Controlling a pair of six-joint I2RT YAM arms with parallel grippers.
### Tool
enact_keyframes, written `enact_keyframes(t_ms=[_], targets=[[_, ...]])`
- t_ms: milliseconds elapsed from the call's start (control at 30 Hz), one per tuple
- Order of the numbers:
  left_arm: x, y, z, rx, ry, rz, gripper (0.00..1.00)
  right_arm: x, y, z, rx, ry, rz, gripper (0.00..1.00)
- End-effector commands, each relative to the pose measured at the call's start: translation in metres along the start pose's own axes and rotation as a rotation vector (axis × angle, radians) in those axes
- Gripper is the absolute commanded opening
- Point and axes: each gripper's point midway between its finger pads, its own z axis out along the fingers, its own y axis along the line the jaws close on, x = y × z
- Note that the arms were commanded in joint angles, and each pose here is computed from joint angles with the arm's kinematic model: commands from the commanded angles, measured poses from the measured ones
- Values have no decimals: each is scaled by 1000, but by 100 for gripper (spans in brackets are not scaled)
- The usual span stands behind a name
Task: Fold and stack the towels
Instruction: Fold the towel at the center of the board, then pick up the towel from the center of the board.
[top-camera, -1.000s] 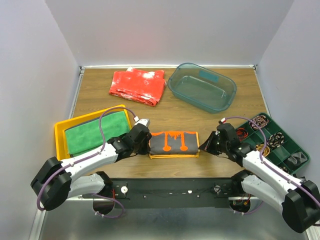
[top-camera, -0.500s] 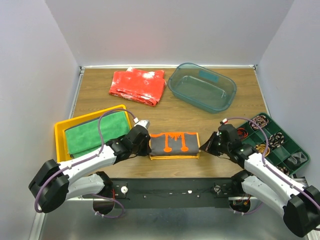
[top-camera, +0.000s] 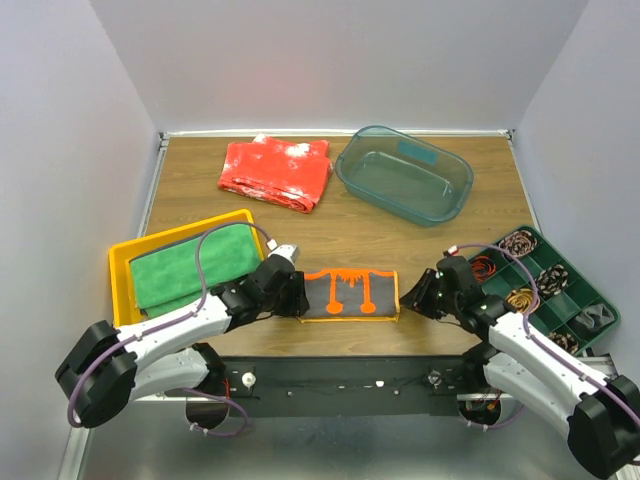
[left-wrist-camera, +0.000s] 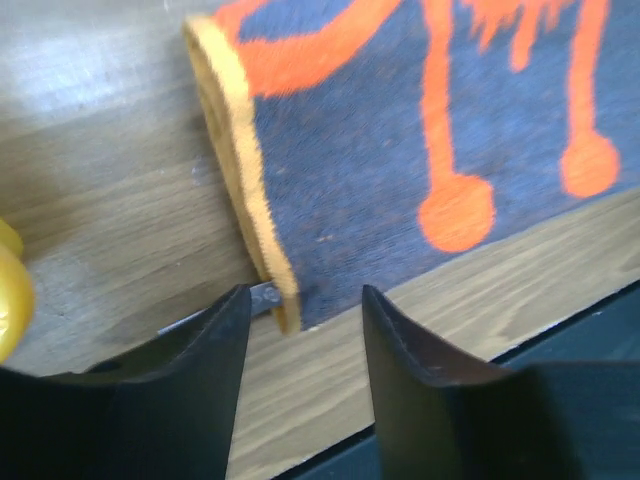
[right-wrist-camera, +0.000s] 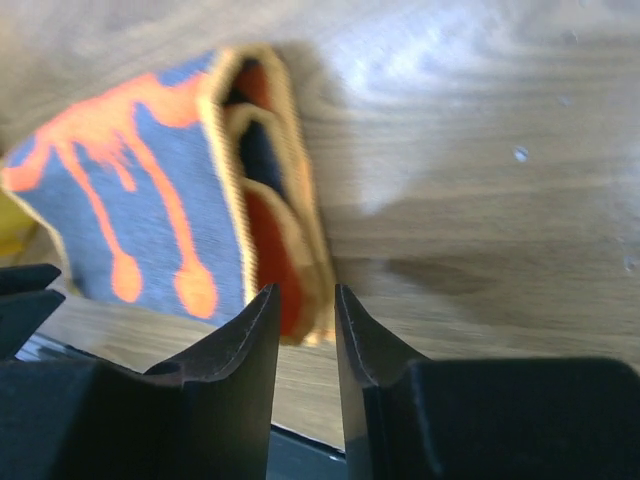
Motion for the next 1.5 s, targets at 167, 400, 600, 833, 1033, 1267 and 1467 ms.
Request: enact_keyframes(t_ms=[167, 400, 600, 833, 1033, 1267, 1467], targets=[[-52, 2, -23, -96, -162, 6, 76, -53, 26, -14, -17, -204, -58, 50], [-55, 3, 3, -111, -124, -6, 83, -55, 29, 7, 16, -153, -152, 55], [-52, 1, 24, -106, -91, -29, 84, -44, 25, 19, 59, -125, -206, 56], [-40, 11, 36, -143, -56, -46, 77, -32, 16, 30, 143, -114, -266, 57], [-21, 22, 39, -182, -13, -56, 68, -19, 10, 39, 203, -86, -290, 56], [3, 24, 42, -214, 33, -41, 56, -6, -3, 44, 277, -53, -302, 38], [1, 15, 43, -212, 5, -28, 17, -1, -2, 45, 256, -44, -290, 1]])
